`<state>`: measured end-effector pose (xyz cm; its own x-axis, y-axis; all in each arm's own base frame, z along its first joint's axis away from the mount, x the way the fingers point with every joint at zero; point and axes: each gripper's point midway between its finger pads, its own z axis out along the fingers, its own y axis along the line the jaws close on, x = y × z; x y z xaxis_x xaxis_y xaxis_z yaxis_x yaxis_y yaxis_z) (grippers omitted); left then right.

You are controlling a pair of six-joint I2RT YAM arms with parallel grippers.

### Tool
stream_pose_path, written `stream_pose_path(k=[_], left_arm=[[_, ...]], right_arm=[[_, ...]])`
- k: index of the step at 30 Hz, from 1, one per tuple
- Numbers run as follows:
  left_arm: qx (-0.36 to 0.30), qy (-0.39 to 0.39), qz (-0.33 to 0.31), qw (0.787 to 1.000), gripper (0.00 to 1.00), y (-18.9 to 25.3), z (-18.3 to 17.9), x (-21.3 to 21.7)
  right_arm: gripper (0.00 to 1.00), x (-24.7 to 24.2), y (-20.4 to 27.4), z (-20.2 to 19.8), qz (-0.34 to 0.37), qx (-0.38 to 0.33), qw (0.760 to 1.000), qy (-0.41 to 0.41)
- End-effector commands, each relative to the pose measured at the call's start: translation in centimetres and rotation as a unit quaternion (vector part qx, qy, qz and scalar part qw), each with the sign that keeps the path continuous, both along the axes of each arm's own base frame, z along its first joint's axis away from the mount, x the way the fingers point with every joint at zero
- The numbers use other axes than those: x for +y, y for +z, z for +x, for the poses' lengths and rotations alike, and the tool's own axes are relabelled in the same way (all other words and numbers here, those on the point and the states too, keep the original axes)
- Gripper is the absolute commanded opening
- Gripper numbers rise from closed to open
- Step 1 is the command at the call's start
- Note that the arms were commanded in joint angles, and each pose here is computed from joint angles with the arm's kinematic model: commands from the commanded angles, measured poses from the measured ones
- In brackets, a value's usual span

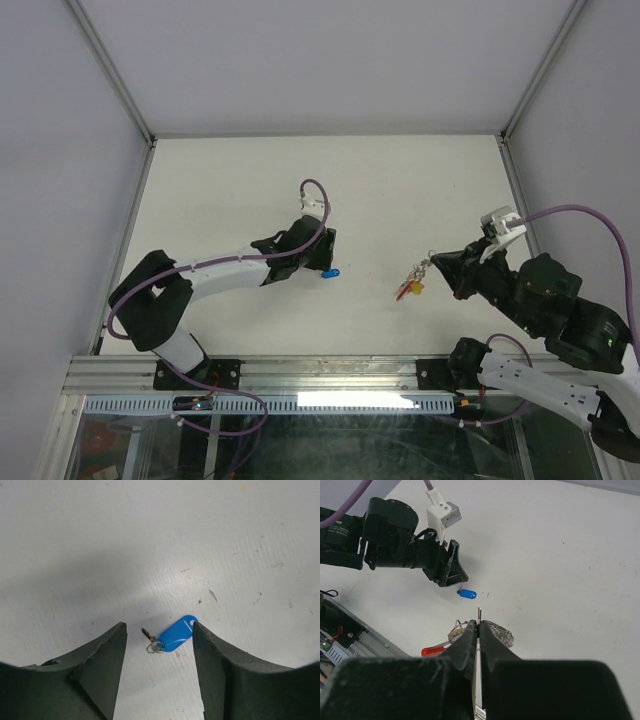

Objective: Put the keys on the keyring

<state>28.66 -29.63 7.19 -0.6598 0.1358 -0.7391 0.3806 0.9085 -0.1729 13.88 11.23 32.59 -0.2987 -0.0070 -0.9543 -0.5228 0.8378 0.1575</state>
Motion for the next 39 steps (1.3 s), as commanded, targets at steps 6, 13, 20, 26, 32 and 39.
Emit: stream_pose_path(k=[6, 13, 20, 26, 32, 39], left_arm=[[0.015, 0.004, -0.041, 0.999, 0.59, 2.0, -2.2, -1.4], [-0.002, -0.143, -0.065, 0.987, 0.69, 3.4, -2.8, -0.8], [0.029, -0.221, -0.089, 0.971, 0.69, 1.2, -2.8, -0.4], [0.059, -0.231, -0.07, 0.969, 0.64, -1.5, -2.4, 0.1], [0.074, -0.237, -0.063, 0.967, 0.58, -3.2, -2.3, 0.1], [0.077, -0.247, -0.067, 0.964, 0.49, -3.7, -2.4, -0.1]], right_arm=[[0.0, 1.4, 1.7, 0.5, 0.04, -0.015, 0.999, 0.006], [0.0, 1.7, 1.6, 0.4, 0.04, -0.011, 0.999, 0.014], [0.0, 2.4, 1.6, 0.3, 0.041, -0.004, 0.999, 0.025], [0.0, 2.3, 1.5, 0.2, 0.04, -0.001, 0.999, 0.024], [0.0, 2.5, 1.6, 0.2, 0.042, -0.002, 0.999, 0.027], [0.0, 2.7, 1.6, 0.2, 0.041, -0.001, 0.999, 0.03]])
